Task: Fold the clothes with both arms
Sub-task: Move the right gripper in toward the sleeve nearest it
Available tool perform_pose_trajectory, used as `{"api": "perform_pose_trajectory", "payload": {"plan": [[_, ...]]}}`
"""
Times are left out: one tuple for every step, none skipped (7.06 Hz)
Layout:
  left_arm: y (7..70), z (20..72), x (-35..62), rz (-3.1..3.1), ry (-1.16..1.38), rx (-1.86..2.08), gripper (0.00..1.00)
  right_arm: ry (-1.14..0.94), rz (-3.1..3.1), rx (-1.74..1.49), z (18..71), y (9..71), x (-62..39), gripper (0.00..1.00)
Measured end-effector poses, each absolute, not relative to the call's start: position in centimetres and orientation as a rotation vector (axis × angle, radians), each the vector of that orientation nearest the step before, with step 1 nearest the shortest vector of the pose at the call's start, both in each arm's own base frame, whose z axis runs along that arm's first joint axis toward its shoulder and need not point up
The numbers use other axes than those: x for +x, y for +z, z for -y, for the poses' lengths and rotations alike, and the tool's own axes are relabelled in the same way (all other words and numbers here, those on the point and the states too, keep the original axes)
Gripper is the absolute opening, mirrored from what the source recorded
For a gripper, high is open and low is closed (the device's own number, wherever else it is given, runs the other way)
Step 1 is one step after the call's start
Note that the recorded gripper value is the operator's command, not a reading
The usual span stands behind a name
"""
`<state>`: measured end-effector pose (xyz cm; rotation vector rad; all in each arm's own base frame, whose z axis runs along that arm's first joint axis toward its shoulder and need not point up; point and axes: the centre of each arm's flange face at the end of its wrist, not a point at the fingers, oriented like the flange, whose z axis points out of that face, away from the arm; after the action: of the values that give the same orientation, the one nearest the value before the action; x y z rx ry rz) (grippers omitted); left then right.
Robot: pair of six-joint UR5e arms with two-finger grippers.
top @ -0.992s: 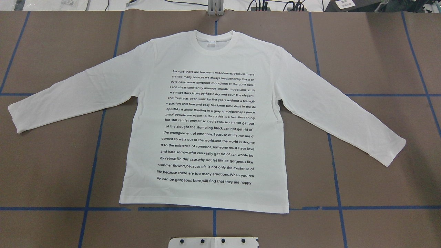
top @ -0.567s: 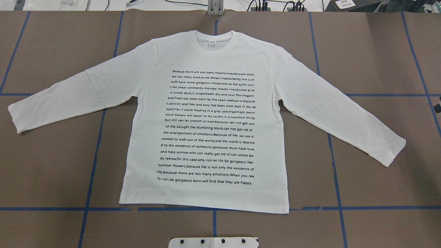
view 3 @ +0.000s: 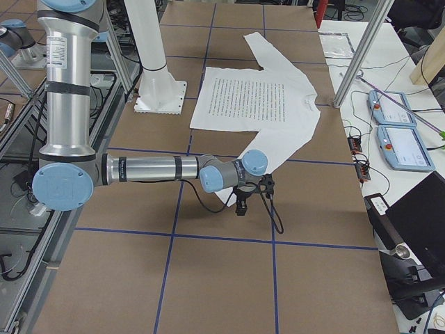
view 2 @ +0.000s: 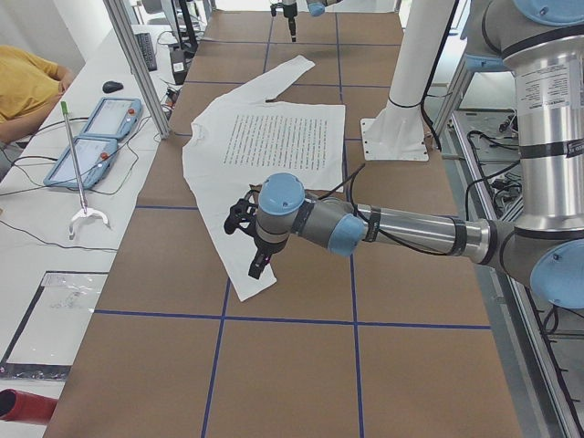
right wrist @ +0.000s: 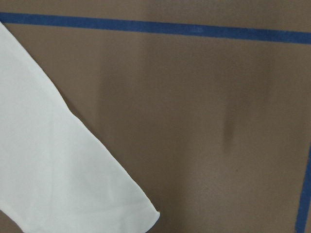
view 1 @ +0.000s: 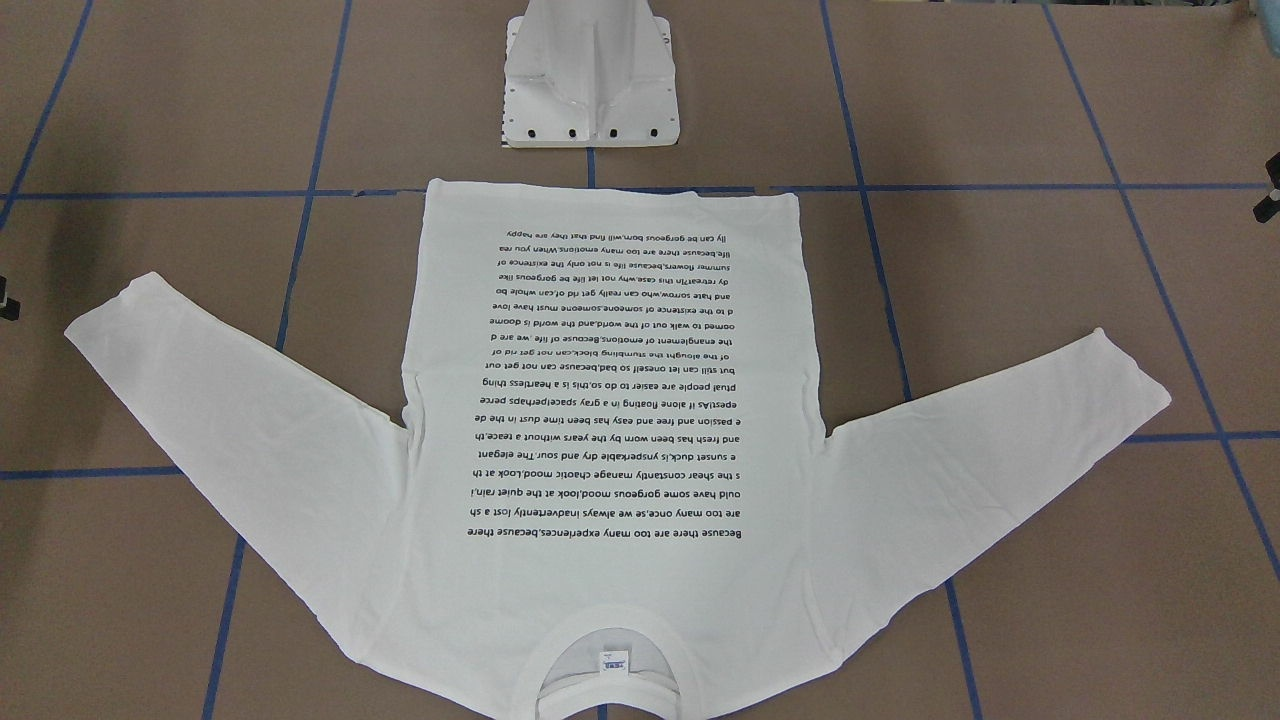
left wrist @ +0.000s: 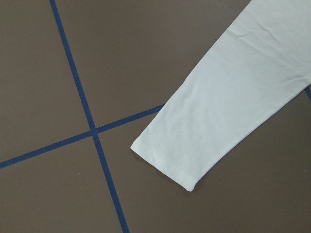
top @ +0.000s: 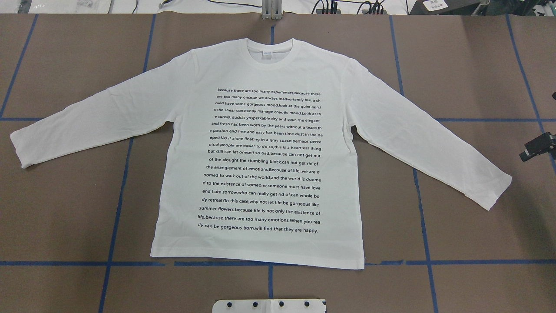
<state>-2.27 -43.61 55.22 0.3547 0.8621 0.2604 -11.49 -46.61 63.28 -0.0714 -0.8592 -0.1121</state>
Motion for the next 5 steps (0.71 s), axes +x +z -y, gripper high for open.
{"api": "perform_pose_trajectory", "payload": {"plan": [[55.0, 43.6, -2.2, -0.868, 0.264, 0.359, 0.99, -0.092, 0.881, -0.056, 46.0, 62.8, -13.4, 1.0], [54.8, 43.6, -2.2, -0.87, 0.267, 0.363, 1.0, -0.064, 0.906, -0.039, 45.0, 62.9, -15.0, 0.99], [54.7, 43.6, -2.2, -0.871, 0.269, 0.369, 1.0, -0.023, 0.921, -0.044, 44.0, 64.0, -15.7, 0.99], [54.6, 43.6, -2.2, -0.871, 0.272, 0.373, 1.0, 0.012, 0.919, -0.069, 43.2, 65.7, -15.7, 0.99], [54.5, 43.6, -2.2, -0.871, 0.273, 0.377, 1.0, 0.046, 0.911, -0.096, 42.7, 67.2, -15.5, 0.98]]}}
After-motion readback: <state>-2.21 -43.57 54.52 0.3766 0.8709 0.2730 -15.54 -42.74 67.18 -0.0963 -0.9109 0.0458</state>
